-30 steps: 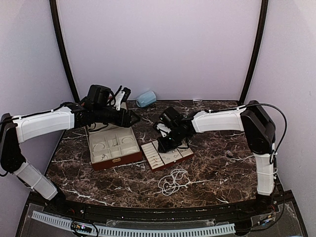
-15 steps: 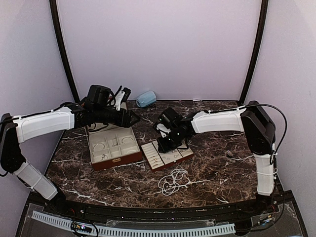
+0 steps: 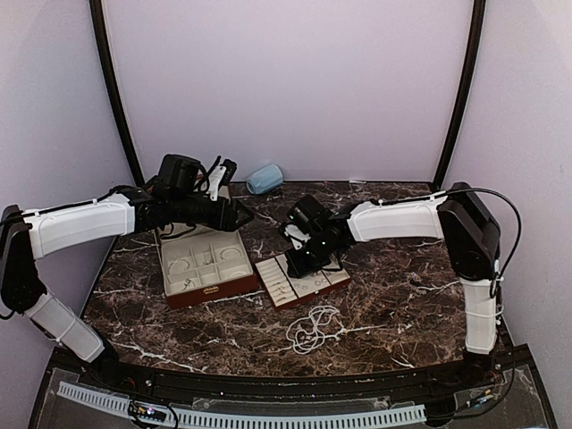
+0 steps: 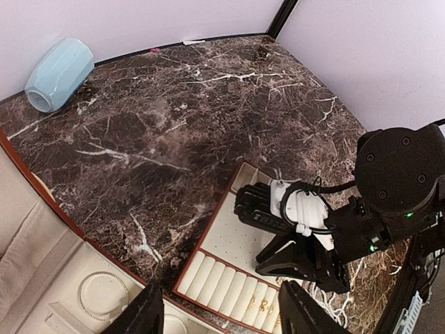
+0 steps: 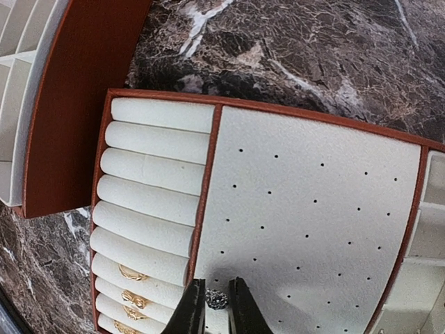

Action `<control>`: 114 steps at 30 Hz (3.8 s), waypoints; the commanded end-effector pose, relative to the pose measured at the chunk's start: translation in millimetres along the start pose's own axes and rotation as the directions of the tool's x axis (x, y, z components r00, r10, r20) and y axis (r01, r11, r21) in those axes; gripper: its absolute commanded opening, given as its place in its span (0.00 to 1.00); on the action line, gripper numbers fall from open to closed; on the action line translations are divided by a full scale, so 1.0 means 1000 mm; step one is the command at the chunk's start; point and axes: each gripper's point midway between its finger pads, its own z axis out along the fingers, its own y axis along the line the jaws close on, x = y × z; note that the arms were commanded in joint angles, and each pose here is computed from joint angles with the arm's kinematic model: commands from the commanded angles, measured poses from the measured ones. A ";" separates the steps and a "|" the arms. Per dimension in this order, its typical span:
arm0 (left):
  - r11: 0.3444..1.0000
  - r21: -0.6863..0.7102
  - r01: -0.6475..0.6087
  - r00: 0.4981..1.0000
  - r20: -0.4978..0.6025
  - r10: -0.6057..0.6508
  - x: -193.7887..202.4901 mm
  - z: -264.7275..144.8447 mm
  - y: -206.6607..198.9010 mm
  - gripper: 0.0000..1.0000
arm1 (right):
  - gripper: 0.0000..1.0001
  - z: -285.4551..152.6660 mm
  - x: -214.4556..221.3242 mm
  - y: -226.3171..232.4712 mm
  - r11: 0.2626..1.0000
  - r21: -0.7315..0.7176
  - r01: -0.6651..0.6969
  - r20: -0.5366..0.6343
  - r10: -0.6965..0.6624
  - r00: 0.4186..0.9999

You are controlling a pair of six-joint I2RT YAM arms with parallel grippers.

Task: Organize the mixed jewelry
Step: Pick up the earring from the earring holder, then pass from the right arm to the left

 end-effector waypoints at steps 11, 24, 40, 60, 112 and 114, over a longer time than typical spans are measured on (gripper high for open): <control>1.000 0.031 0.004 1.000 0.013 -0.004 0.000 -0.002 -0.005 0.59 | 0.09 0.002 -0.004 0.013 0.999 -0.034 0.000 0.019 0.000 1.000; 1.000 0.030 0.005 1.000 0.016 -0.006 0.000 -0.002 -0.005 0.59 | 0.02 -0.005 -0.027 0.021 0.996 -0.082 -0.038 0.134 0.049 0.990; 0.998 0.063 0.023 0.999 0.021 -0.024 0.003 -0.001 -0.010 0.59 | 0.04 -0.016 -0.058 0.014 0.990 -0.110 -0.092 0.390 0.128 0.912; 0.956 0.292 0.015 0.951 0.291 -0.104 0.002 -0.013 -0.046 0.59 | 0.08 -0.119 -0.088 0.019 0.974 -0.202 -0.100 0.590 0.202 0.782; 0.859 0.496 -0.125 0.935 0.348 -0.064 -0.017 0.016 -0.125 0.16 | 0.09 -0.193 -0.076 0.071 0.885 -0.460 0.072 0.609 0.255 0.750; 0.858 0.496 -0.131 0.934 0.352 -0.061 -0.017 0.015 -0.126 0.18 | 0.09 -0.192 -0.076 0.071 0.885 -0.459 0.071 0.609 0.256 0.751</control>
